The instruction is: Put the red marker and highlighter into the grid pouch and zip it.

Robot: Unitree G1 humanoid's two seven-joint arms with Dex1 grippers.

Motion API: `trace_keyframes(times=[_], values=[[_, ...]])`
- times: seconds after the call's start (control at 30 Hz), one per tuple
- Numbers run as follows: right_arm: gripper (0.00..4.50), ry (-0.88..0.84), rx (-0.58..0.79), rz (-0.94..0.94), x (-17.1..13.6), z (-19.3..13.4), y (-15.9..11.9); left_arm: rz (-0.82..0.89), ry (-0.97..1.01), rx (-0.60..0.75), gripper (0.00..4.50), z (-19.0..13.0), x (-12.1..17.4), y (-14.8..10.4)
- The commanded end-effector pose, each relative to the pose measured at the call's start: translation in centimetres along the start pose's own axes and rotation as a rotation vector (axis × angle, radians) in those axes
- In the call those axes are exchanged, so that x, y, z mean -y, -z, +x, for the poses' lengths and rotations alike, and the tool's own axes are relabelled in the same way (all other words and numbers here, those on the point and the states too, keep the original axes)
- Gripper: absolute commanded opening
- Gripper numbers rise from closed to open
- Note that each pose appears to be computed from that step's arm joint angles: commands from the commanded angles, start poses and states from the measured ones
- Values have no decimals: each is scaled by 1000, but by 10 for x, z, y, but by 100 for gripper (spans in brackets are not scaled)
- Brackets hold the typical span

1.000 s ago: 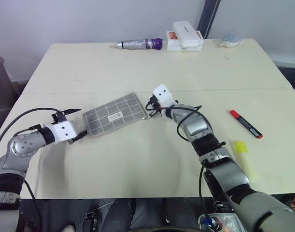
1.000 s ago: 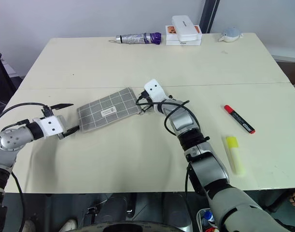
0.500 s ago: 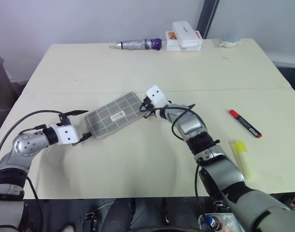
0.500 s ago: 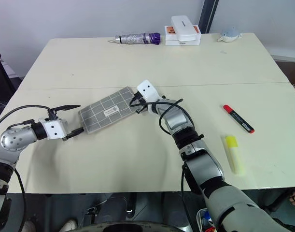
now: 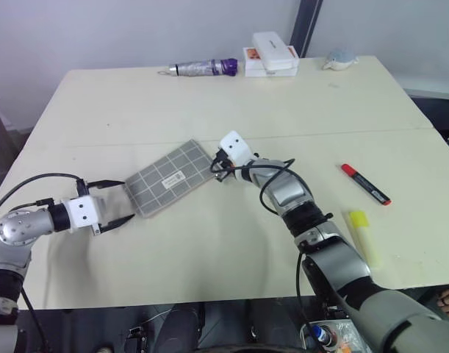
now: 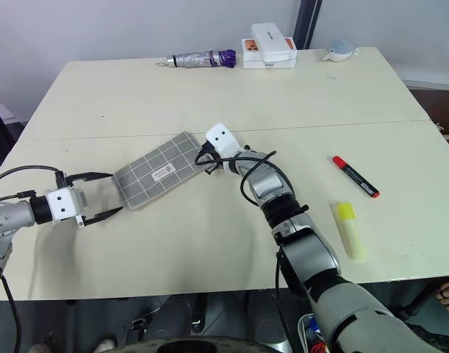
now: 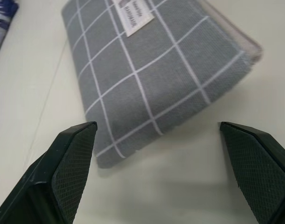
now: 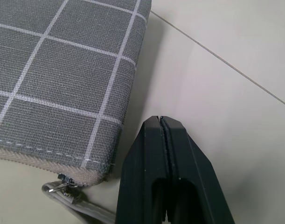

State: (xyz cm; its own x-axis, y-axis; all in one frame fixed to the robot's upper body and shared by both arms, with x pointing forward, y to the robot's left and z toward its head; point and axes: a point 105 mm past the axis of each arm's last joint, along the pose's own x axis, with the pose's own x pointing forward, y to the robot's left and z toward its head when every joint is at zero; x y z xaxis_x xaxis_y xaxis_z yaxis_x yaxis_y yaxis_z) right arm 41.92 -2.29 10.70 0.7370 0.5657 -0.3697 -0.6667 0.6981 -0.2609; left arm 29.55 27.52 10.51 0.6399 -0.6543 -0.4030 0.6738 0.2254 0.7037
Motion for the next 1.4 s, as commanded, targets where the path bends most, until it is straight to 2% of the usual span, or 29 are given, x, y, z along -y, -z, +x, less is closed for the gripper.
trace_keyframes(times=[0.03, 0.17, 0.3, 0.37, 0.7, 1.0, 1.07, 1.2, 1.27, 1.37, 1.4], values=[[3, -6, 23, -9, -3, 2, -8, 21, 42, -32, 450, -7, 4, 4], [3, -11, 31, -15, -4, 3, -11, 77, 76, 16, 450, 7, 9, -9], [3, -34, 49, -29, -9, 5, -16, 173, 66, -23, 450, 19, 8, -4], [3, -50, 58, -38, -13, 5, -18, 160, 44, -28, 450, 22, 6, -1], [3, -110, 78, -59, -27, 2, -20, 211, 6, 84, 450, 39, 7, -17], [0, -108, 102, -59, -26, -4, -20, 228, -62, 136, 8, 35, -3, -24], [0, -80, 148, -59, -21, -9, -26, 214, -80, 144, 3, 34, -6, -26], [0, 44, 230, -155, 6, -36, -43, 79, -147, 171, 3, 38, -14, -33], [0, 88, 252, -186, 26, -70, -47, -43, -189, 237, 3, 44, -21, -55], [0, 82, 231, -156, 38, -105, -41, -144, -187, 282, 3, 50, -20, -79], [25, 85, 222, -138, 44, -119, -36, -173, -183, 294, 0, 52, -19, -87]])
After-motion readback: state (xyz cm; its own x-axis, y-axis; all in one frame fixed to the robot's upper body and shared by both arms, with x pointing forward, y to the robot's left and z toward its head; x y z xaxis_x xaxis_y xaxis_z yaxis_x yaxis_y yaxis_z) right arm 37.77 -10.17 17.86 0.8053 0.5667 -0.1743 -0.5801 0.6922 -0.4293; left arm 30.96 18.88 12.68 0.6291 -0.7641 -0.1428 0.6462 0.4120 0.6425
